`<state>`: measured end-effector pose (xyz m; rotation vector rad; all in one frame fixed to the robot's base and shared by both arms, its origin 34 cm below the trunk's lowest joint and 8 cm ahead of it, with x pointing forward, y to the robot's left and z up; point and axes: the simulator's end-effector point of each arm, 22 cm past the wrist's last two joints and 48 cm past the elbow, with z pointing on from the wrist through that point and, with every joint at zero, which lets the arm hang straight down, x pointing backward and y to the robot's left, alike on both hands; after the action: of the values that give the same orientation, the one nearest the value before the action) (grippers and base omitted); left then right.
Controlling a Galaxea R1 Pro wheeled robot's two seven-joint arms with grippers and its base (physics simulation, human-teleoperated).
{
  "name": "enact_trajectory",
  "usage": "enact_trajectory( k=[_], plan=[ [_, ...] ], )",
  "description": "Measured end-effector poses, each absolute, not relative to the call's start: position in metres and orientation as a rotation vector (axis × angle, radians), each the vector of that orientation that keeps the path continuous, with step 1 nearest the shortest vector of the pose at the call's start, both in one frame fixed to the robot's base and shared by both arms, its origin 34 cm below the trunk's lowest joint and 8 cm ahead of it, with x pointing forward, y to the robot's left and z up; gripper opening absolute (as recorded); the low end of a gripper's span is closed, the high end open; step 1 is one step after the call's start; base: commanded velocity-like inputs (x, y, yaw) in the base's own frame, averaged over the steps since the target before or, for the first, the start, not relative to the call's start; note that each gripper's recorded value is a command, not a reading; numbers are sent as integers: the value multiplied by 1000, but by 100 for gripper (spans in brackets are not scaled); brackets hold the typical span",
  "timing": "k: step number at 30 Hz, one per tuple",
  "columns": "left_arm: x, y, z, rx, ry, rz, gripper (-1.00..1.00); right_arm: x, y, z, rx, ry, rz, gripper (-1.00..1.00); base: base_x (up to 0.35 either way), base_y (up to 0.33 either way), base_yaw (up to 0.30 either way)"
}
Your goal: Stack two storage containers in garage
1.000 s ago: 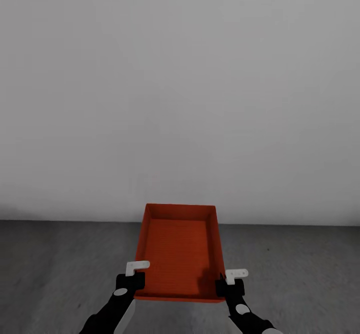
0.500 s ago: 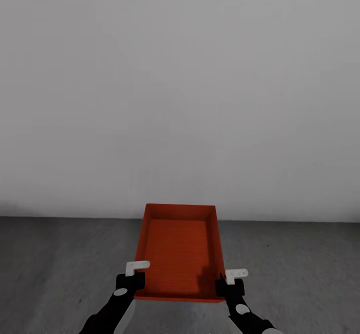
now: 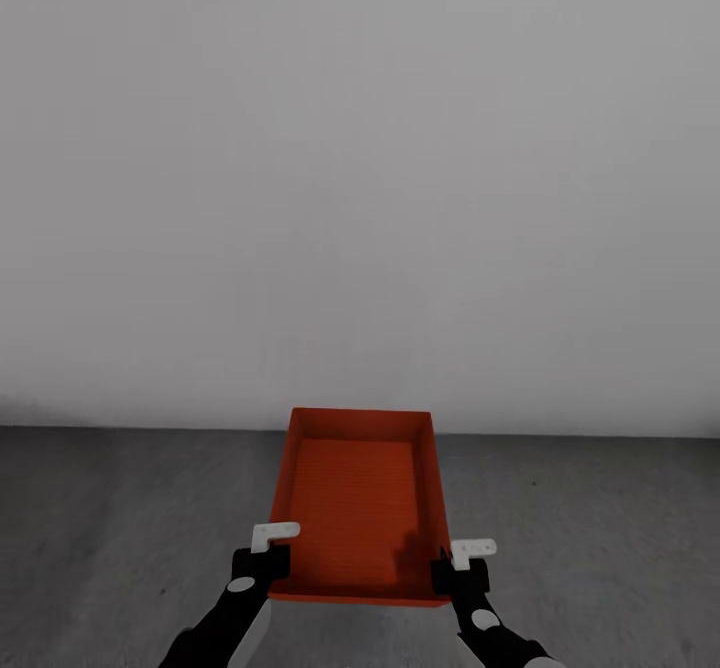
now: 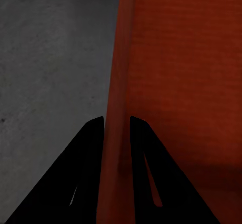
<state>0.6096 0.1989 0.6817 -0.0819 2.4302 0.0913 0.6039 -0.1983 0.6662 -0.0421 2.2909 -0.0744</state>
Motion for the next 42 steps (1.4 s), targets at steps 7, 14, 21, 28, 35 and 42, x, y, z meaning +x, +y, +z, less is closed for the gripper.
enact_trajectory(
  k=[7,14,21,28,35,42],
  plan=[
    [606,199,676,-80,2442,92,-100,600,-198,660,-42,2303,-74,-100,0,0,0],
    [603,199,671,-80,2453,92,-100,597,-198,655,-42,2314,-74,-100,0,0,0],
    [600,199,665,-80,2465,93,-100,593,-198,650,-43,2326,-74,-100,0,0,0],
    [597,199,660,-80,2477,94,-100,590,-198,645,-44,2338,-74,-100,0,0,0],
    [593,199,655,-77,2488,95,-100,586,-199,639,-43,2349,-74,-100,0,0,0],
    [590,198,650,-76,2499,95,-100,582,-199,634,-43,2360,-74,-100,0,0,0]
  ],
)
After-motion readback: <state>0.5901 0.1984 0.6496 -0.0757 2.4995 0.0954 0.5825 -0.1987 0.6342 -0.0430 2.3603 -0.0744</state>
